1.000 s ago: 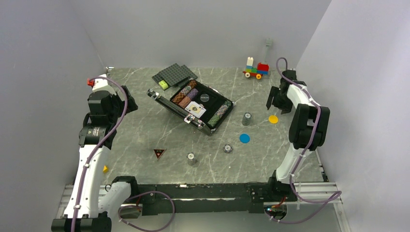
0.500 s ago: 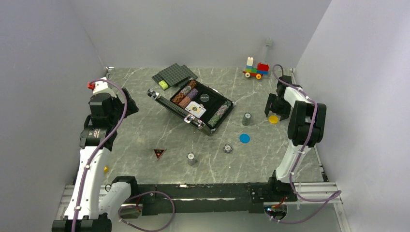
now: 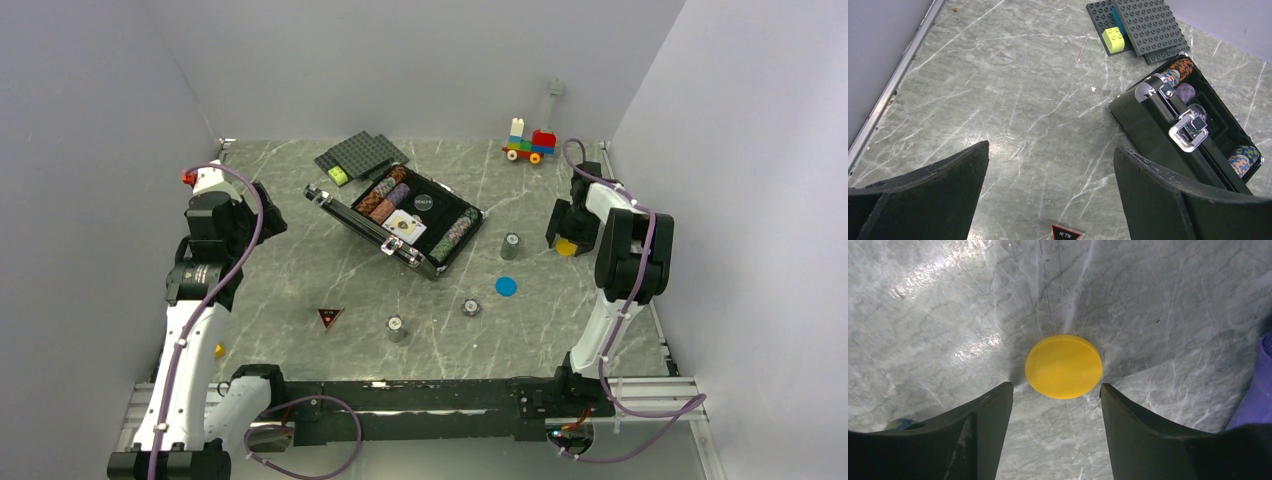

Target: Pack up texas hold em set

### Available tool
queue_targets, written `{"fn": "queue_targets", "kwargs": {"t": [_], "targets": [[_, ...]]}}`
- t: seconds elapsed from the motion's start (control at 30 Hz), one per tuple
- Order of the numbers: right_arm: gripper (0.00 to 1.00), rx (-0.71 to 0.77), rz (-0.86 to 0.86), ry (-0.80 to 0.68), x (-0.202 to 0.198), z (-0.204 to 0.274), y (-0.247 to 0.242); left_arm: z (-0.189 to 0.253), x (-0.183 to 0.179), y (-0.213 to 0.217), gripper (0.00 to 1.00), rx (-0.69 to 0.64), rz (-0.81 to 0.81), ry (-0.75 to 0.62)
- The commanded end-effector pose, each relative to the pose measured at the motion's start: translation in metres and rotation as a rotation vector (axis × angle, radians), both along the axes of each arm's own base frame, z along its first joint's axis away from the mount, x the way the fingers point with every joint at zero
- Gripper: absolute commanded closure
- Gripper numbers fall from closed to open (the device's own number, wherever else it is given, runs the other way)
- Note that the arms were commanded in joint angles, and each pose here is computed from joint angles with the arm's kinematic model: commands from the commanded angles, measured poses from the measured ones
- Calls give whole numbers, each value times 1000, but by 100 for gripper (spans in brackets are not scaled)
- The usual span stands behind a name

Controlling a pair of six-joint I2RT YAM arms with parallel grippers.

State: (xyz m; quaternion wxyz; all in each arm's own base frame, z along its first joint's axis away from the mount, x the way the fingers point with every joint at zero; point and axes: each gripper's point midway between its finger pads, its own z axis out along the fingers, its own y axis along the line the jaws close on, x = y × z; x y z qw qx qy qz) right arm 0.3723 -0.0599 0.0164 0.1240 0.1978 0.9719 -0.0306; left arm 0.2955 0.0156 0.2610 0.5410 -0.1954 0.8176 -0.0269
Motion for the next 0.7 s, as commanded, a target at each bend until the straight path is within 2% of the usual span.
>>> {"fn": "queue_targets", "kwargs": {"t": [0.0,0.43,0.57,0.67], "targets": [[32,-10,-31,12,-5,-5,-3,7,2,3,2,-2,19,-33],[37,-33,-17,22,-7,-19,-8,11,-1,4,2,3,27,-41],[42,-47,-16,23,-7,-20,-11,12,-3,5,2,5,31,-45],[49,-51,-15,31,-9,-21,-13,12,-4,5,2,4,34,-47]]}}
